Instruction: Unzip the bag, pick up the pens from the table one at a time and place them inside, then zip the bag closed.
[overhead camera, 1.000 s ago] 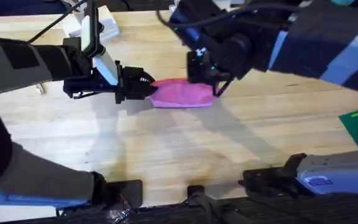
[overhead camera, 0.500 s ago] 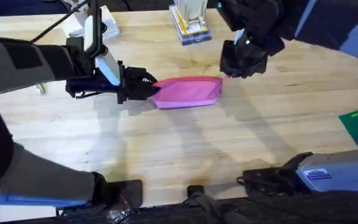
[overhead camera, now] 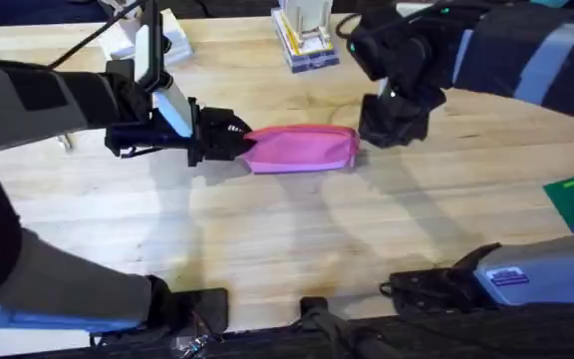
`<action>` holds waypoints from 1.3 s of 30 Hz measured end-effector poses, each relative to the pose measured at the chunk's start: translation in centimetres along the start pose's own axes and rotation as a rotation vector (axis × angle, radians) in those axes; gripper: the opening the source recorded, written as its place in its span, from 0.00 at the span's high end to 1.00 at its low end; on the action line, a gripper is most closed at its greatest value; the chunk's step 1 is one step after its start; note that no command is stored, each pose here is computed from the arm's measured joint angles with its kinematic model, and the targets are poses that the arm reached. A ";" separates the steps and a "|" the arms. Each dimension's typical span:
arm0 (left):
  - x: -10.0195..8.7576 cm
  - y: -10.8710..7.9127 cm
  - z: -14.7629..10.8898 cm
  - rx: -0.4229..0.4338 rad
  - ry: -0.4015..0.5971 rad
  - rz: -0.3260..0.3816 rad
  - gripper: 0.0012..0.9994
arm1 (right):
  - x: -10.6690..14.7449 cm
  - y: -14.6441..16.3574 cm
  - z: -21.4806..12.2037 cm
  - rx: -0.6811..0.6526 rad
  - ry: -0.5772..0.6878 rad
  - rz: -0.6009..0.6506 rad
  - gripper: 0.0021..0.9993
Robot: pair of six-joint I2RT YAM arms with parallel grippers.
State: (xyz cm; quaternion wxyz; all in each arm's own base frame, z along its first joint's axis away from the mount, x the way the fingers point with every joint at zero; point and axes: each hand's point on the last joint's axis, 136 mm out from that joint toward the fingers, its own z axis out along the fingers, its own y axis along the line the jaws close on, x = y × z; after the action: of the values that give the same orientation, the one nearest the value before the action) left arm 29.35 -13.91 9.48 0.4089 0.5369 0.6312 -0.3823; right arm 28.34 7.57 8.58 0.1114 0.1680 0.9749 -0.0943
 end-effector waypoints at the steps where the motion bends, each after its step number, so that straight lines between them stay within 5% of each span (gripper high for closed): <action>1: 0.0 0.1 -0.1 -0.003 0.001 -0.001 0.96 | 0.2 -0.5 0.3 0.019 0.006 0.001 0.97; 3: 0.1 0.1 -0.2 -0.006 0.001 -0.003 0.96 | 0.0 -1.3 0.6 0.046 -0.002 0.010 0.91; 9: 0.1 0.1 -0.2 -0.006 0.002 -0.002 0.96 | 0.0 -1.7 0.3 0.066 -0.001 -0.028 0.05; 10: 0.1 0.1 -0.2 -0.007 0.003 -0.003 0.96 | -0.1 -1.9 0.1 0.070 -0.002 -0.036 0.02; 18: 0.1 0.1 -0.2 -0.007 0.003 -0.001 0.92 | -2.1 -2.9 -7.2 -0.077 -0.179 -0.038 0.00; 22: 0.0 0.2 -0.3 -0.011 -0.004 -0.004 0.28 | -2.3 -3.8 -9.9 -0.140 -0.259 -0.022 0.00; 24: 0.0 0.3 -0.4 -0.012 -0.005 -0.008 0.04 | -2.3 -4.3 -11.1 -0.167 -0.293 -0.010 0.00; 36: 1.3 0.6 -0.5 -0.033 0.078 0.005 0.00 | -2.4 -5.7 -13.3 -0.173 -0.389 -0.082 0.00; 39: -0.2 1.0 -2.0 -0.108 0.168 0.088 0.00 | -2.4 -5.8 -13.4 -0.163 -0.394 -0.119 0.00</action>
State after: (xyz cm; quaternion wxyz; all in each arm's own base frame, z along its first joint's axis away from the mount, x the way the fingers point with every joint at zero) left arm 30.15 -11.98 10.43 0.3992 0.5714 0.6588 -0.2831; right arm 26.05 4.40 22.86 0.3073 0.0788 0.9469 -0.0525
